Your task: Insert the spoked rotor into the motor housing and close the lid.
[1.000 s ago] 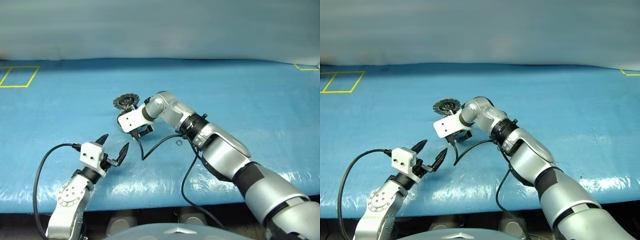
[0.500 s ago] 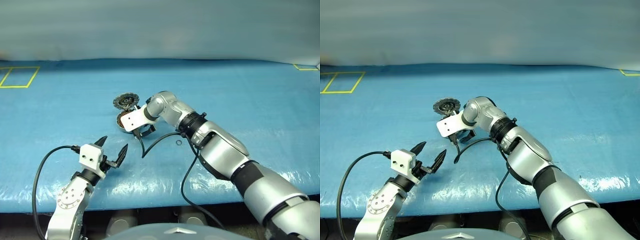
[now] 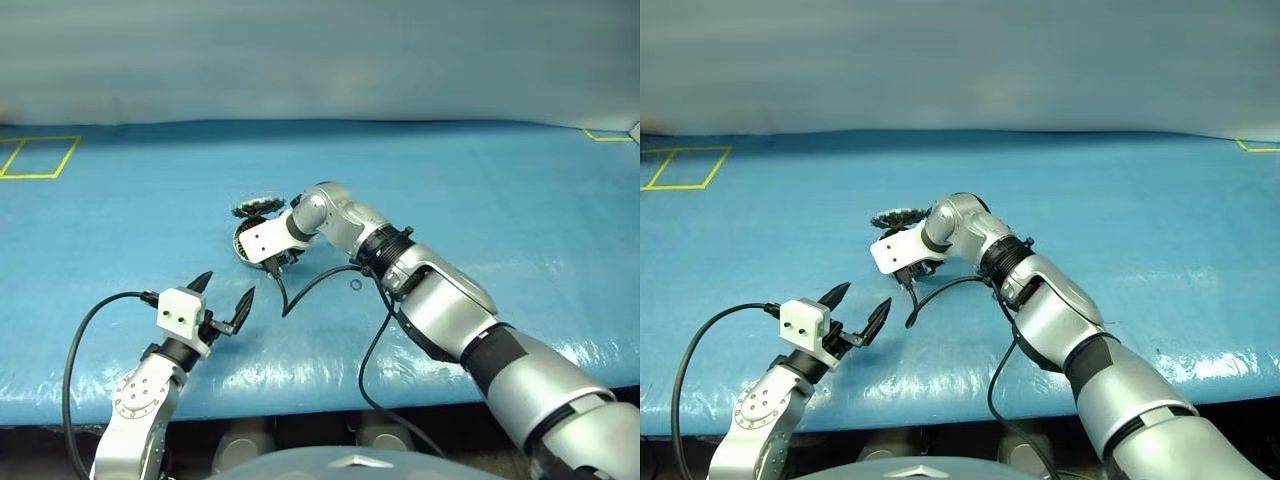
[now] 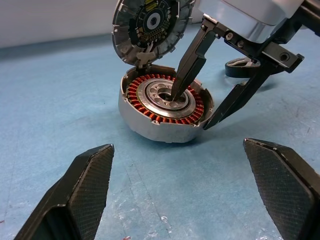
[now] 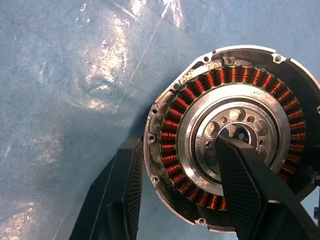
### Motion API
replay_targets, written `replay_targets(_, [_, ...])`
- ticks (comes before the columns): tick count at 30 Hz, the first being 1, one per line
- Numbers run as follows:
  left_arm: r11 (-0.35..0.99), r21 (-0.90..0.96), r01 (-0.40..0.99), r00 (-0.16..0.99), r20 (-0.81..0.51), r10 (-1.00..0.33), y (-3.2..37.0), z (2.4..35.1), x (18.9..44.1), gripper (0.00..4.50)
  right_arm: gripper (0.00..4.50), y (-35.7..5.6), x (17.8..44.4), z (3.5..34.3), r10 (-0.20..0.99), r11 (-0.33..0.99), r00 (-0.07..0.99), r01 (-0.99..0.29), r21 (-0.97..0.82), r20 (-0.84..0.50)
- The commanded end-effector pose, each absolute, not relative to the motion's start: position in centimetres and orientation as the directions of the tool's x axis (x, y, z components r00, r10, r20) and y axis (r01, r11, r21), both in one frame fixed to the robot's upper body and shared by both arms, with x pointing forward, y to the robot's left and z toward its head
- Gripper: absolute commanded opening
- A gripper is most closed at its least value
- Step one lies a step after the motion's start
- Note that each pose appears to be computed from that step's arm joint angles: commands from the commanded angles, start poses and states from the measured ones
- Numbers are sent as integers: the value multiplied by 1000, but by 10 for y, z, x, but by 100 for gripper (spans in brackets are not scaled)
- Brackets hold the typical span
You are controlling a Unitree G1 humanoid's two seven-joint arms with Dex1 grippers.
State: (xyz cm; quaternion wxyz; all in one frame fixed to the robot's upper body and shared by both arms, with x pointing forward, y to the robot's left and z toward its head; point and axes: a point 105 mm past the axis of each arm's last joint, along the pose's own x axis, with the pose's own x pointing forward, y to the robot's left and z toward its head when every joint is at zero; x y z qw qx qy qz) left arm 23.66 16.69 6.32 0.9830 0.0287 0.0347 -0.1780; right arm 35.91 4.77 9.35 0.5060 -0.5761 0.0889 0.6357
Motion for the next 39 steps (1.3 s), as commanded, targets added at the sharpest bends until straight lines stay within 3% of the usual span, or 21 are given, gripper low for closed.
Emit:
replay_targets(1, [938,63,342,939,-44,-340,171,73,238,450,189,36,354,95,538,-473,138,-767,-433,-832])
replay_targets(7, [936,71,344,939,-46,-341,174,74,240,450,188,14,340,96,553,-438,107,-806,-397,-827])
replay_targets(15, [931,80,356,934,-8,-357,176,80,241,450,188,-15,299,86,558,-380,42,-875,-300,-829])
replay_targets(25, [926,120,358,934,-22,-358,183,80,236,450,187,-9,267,78,626,-238,34,-943,-232,-779])
replay_targets(36, [924,104,368,930,-35,-366,180,78,236,450,187,5,255,73,653,-238,17,-945,-226,-757])
replay_targets(39, [924,100,369,930,-36,-367,179,78,237,450,284,9,254,76,667,-239,19,-942,-238,-745])
